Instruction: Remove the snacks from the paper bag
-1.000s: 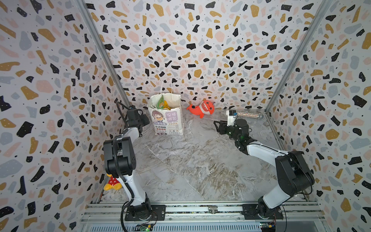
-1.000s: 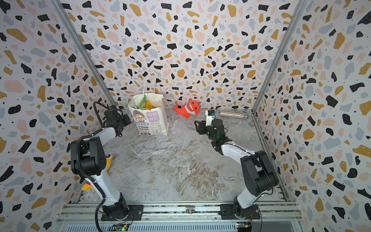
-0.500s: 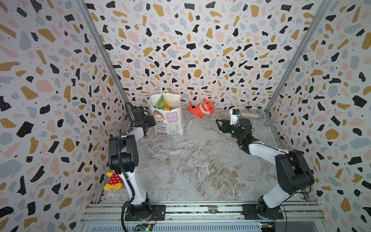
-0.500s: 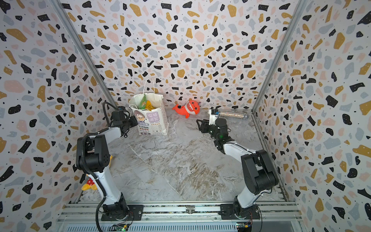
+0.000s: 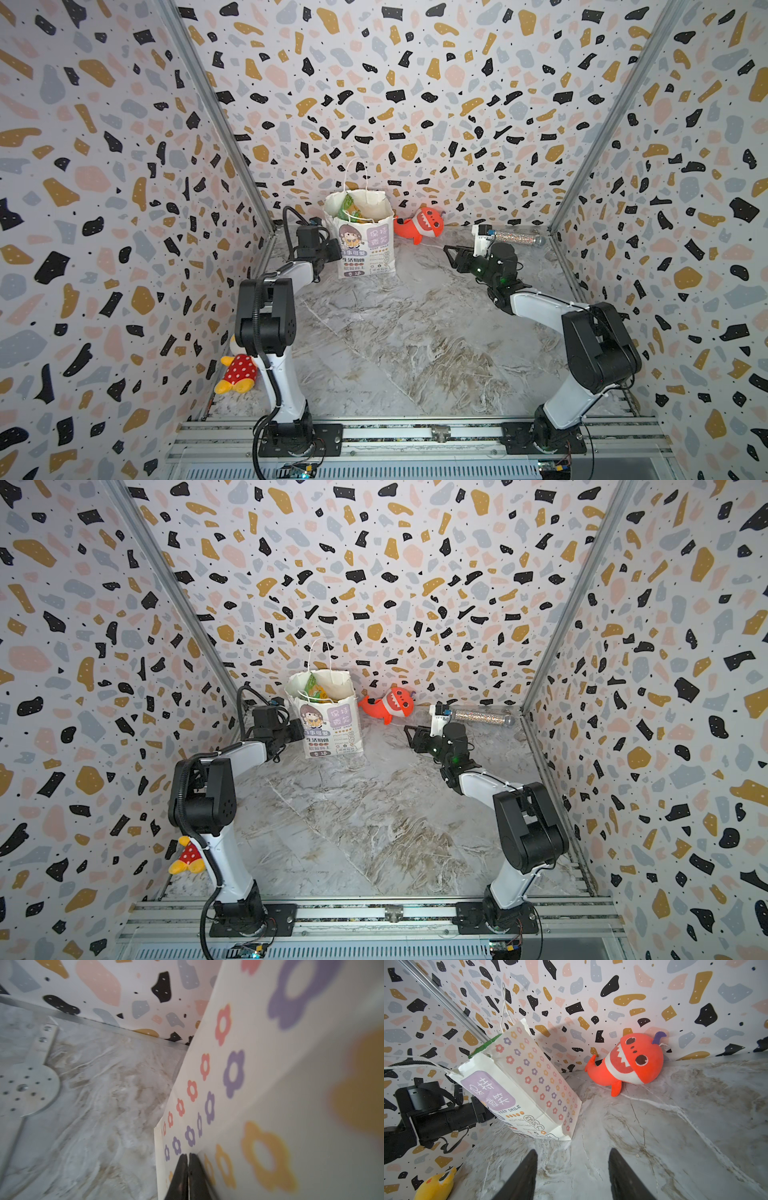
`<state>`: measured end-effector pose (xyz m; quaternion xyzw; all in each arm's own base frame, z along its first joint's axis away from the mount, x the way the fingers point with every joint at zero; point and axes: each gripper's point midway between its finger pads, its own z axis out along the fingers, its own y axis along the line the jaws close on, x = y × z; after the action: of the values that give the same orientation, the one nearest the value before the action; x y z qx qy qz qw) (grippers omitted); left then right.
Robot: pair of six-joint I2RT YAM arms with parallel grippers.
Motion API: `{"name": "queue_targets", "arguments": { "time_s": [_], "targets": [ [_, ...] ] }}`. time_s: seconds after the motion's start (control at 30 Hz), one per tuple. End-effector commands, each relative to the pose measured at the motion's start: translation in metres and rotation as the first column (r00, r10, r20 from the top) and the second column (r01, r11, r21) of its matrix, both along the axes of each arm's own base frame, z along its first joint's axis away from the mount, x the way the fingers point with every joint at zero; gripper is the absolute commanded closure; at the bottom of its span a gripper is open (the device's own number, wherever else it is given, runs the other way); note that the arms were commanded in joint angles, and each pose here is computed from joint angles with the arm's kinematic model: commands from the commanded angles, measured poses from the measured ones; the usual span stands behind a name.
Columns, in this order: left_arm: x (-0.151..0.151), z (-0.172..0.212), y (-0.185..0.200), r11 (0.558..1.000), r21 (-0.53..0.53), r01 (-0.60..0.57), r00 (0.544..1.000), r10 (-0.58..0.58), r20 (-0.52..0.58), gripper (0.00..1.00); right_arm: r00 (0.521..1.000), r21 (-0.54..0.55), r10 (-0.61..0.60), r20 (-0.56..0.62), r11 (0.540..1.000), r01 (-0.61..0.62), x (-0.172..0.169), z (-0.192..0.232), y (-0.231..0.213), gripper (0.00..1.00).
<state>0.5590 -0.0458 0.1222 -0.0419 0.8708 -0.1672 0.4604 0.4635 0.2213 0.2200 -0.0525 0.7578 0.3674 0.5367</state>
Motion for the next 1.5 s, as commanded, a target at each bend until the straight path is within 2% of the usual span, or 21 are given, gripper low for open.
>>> {"name": "queue_targets", "arguments": {
  "time_s": [0.0, 0.07, 0.23, 0.33, 0.43, 0.6, 0.73, 0.83, 1.07, 1.2, 1.33, 1.47],
  "targets": [
    [-0.002, 0.033, -0.013, 0.998, -0.037, 0.043, 0.995, -0.039, 0.094, 0.93, 0.997, 0.018, -0.013, 0.071, 1.000, 0.012, 0.014, 0.029, -0.001, 0.44],
    [-0.005, 0.046, 0.000, 0.996, -0.092, -0.008, 0.991, 0.020, 0.133, 0.90, 0.998, -0.010, -0.012, 0.057, 1.000, 0.013, 0.025, 0.026, 0.000, 0.44],
    [-0.011, 0.051, 0.054, 0.973, -0.087, -0.212, 0.965, 0.223, 0.140, 0.91, 0.999, -0.038, 0.023, 0.032, 0.999, -0.022, 0.048, 0.022, 0.013, 0.44],
    [-0.006, 0.044, 0.070, 0.964, -0.088, -0.251, 0.958, 0.261, 0.120, 0.91, 1.000, -0.042, 0.023, -0.011, 0.999, -0.023, 0.066, 0.015, 0.021, 0.45],
    [0.010, 0.033, 0.064, 0.977, -0.048, -0.207, 0.974, 0.211, 0.085, 0.92, 0.999, -0.029, 0.050, -0.022, 0.998, -0.051, 0.073, 0.011, 0.031, 0.47],
    [0.036, 0.017, 0.044, 0.992, -0.016, -0.128, 0.987, 0.129, 0.093, 0.93, 0.999, -0.031, 0.011, -0.050, 0.999, -0.013, 0.078, 0.005, 0.032, 0.48],
    [0.058, 0.011, 0.025, 0.998, 0.001, -0.062, 0.992, 0.062, 0.108, 0.93, 0.999, -0.026, 0.011, -0.039, 1.000, -0.013, 0.072, 0.008, 0.029, 0.47],
    [0.068, -0.005, 0.015, 0.999, -0.016, -0.036, 0.997, 0.037, 0.065, 0.94, 0.999, -0.022, 0.018, -0.030, 1.000, -0.019, 0.065, 0.010, 0.026, 0.47],
    [0.092, -0.002, -0.017, 0.998, 0.013, 0.062, 0.994, -0.063, 0.095, 0.94, 1.000, -0.028, 0.027, 0.008, 0.999, -0.027, 0.055, 0.014, 0.015, 0.47],
    [0.097, 0.004, -0.049, 0.987, 0.027, 0.157, 0.982, -0.159, 0.105, 0.94, 0.999, 0.000, 0.042, -0.011, 0.999, -0.042, 0.064, 0.016, 0.005, 0.47],
    [0.094, 0.014, -0.080, 0.970, 0.058, 0.235, 0.962, -0.241, 0.131, 0.93, 0.999, -0.070, -0.003, -0.036, 0.998, 0.000, 0.086, 0.006, -0.002, 0.47],
    [0.092, 0.022, -0.096, 0.961, 0.056, 0.272, 0.949, -0.277, 0.152, 0.93, 0.998, -0.095, 0.025, -0.050, 0.995, -0.030, 0.103, -0.007, 0.005, 0.47]
  ]
}}
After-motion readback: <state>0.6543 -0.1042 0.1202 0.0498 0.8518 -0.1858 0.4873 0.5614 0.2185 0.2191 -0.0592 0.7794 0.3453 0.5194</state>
